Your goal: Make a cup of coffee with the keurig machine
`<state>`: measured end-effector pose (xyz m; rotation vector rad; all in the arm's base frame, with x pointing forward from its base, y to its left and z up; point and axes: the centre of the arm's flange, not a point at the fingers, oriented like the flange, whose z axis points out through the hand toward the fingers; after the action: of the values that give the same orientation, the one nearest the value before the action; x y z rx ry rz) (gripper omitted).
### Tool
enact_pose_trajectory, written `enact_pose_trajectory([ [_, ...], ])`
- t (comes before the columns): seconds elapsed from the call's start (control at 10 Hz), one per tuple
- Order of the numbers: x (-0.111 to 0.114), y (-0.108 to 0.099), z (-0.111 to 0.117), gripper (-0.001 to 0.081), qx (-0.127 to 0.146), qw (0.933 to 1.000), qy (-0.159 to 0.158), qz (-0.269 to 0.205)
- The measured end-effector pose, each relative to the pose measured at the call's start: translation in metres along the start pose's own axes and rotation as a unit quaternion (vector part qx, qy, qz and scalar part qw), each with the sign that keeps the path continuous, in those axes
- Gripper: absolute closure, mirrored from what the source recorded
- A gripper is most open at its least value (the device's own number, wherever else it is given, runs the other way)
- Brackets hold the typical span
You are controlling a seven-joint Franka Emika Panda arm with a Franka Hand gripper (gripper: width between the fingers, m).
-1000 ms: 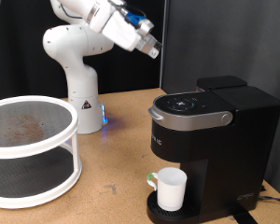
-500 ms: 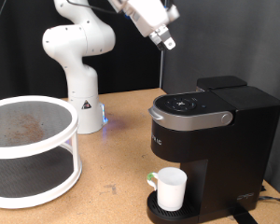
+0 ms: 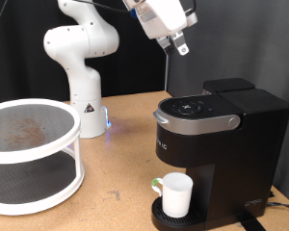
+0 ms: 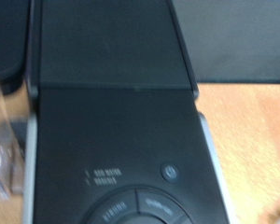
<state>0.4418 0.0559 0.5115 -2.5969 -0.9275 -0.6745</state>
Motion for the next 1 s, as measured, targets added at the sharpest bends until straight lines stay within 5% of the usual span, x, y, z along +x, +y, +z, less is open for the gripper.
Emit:
enact_pose_trajectory([
  [0.3, 0.028, -0.001, 0.001, 0.0009, -0.010, 0.9980, -0.060, -0.017],
  [0.7, 0.061, 0.027, 0.015, 0.0009, -0.022, 0.9916, -0.126, -0.017],
  [1.0, 0.072, 0.040, 0.031, 0.0009, -0.029, 0.9911, -0.127, -0.028],
])
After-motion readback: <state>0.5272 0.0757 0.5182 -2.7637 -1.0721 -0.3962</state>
